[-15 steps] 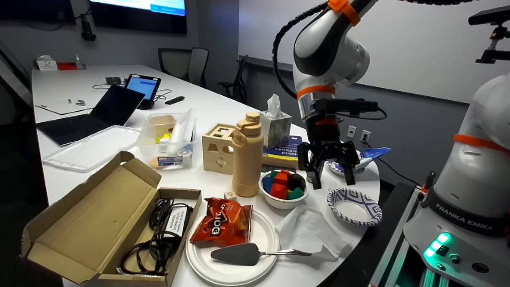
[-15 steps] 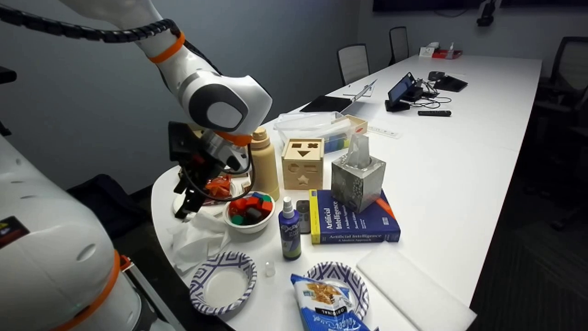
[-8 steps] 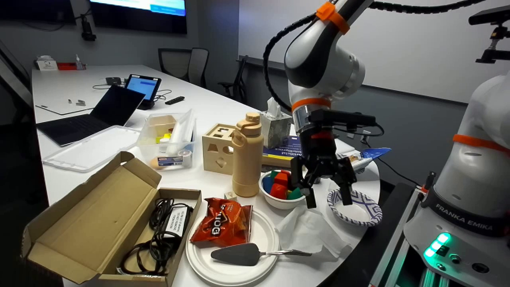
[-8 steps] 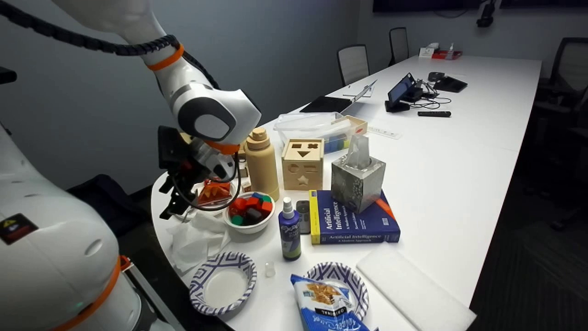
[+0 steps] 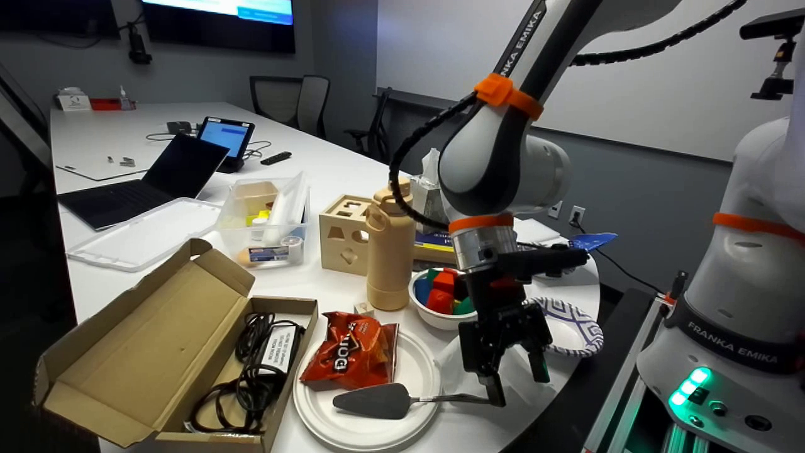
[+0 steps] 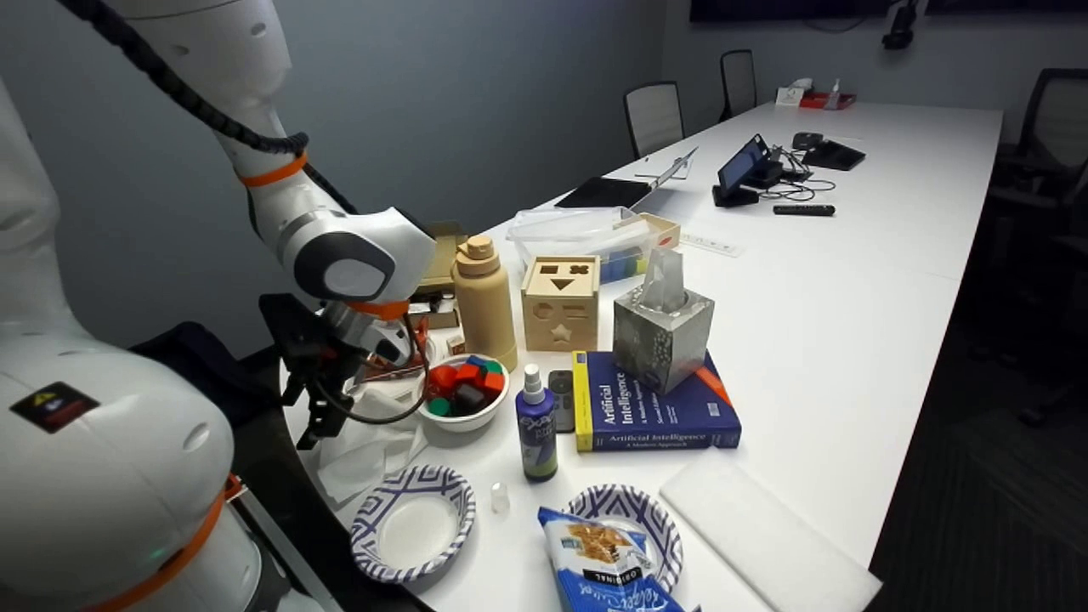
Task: Grab the tissue and wipe the table
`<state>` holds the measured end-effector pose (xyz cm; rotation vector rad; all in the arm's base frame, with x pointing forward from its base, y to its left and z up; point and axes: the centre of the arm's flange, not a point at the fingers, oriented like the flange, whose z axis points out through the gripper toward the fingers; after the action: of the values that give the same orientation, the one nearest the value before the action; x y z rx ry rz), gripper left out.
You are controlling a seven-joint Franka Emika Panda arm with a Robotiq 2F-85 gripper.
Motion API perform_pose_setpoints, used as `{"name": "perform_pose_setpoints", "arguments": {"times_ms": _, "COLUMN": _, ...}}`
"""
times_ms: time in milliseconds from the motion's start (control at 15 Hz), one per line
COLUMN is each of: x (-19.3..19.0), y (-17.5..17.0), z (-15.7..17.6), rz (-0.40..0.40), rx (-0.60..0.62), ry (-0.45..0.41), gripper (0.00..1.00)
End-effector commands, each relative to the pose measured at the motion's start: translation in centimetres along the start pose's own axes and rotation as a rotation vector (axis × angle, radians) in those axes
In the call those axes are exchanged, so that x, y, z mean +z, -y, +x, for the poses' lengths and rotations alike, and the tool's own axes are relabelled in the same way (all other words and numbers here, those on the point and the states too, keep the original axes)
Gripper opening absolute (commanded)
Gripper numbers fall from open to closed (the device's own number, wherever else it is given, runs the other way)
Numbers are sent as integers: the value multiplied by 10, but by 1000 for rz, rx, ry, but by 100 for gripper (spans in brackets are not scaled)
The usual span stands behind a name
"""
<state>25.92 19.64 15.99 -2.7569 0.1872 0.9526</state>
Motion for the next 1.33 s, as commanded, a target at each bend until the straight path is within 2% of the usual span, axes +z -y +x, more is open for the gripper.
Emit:
{"name": "perform_pose_setpoints", "arguments": {"times_ms": 0, "x": 40, "y": -23, "z": -39, "rz": -31, "rx": -52, "ry": -54, "gripper": 100}}
{"name": "perform_pose_setpoints", "arguments": {"times_ms": 400, "x": 38, "y": -14, "z": -42, "rz": -79, "rx": -82, "ry": -165, "gripper": 100}}
{"name": "perform_pose_setpoints", "arguments": {"times_ms": 1133, "x": 19, "y": -5, "z": -55, "rz": -156, "rx": -59, "ry": -281, "gripper": 100}}
{"name": "perform_pose_setpoints", "arguments": {"times_ms": 1200, "x": 18, "y": -5, "z": -55, "rz": -163, "rx": -59, "ry": -289, "gripper": 97}}
{"name": "perform_pose_setpoints", "arguments": {"times_ms": 1267, "x": 16, "y": -3, "z": -56, "rz": -167, "rx": -57, "ry": -294, "gripper": 78}}
